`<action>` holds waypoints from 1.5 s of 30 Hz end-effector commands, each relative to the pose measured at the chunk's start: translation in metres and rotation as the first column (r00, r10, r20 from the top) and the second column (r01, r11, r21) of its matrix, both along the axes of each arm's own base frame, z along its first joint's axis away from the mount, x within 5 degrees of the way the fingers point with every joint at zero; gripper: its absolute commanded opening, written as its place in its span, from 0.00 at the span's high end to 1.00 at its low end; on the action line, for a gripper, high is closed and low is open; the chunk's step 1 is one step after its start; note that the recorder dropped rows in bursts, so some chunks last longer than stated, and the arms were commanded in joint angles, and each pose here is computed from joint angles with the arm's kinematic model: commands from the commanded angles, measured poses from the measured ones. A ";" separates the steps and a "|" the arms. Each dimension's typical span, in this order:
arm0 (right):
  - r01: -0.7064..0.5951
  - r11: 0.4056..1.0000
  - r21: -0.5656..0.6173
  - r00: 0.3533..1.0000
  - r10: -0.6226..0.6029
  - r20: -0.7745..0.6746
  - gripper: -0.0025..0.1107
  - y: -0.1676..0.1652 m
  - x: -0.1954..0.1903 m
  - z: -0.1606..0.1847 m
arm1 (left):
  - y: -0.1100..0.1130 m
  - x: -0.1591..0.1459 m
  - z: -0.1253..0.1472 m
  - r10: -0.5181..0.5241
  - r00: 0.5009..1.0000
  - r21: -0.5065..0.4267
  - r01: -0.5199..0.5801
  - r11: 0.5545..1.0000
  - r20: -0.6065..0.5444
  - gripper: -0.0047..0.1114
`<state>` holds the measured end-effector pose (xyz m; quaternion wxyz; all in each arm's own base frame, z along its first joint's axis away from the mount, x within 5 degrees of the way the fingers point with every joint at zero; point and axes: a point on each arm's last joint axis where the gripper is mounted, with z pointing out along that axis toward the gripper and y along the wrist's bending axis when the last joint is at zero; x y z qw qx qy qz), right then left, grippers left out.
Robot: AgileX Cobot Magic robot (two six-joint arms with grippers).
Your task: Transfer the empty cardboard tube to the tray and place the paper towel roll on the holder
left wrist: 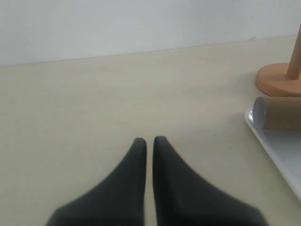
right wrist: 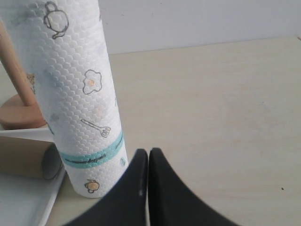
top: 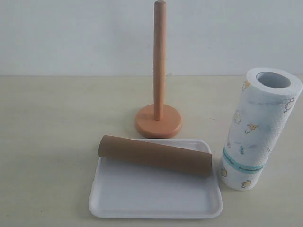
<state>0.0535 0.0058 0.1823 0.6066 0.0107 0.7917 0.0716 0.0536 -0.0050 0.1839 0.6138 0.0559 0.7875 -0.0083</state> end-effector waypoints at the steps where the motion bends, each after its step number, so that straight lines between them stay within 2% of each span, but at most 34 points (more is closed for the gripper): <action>1: 0.005 1.000 -0.001 1.000 -0.005 0.010 0.98 0.000 0.000 0.001 | 0.000 0.000 -0.001 0.003 1.000 -0.017 -0.003 1.000 -0.002 0.92; 39: 0.006 1.000 -0.003 1.000 -0.006 0.010 0.98 0.000 0.000 0.001 | 0.000 0.000 -0.001 0.003 1.000 -0.017 -0.003 1.000 -0.002 0.92; 45: 0.006 1.000 0.000 0.993 -0.006 0.119 0.98 0.000 0.002 0.010 | 0.000 0.000 -0.001 0.003 1.000 -0.017 -0.003 1.000 -0.002 0.92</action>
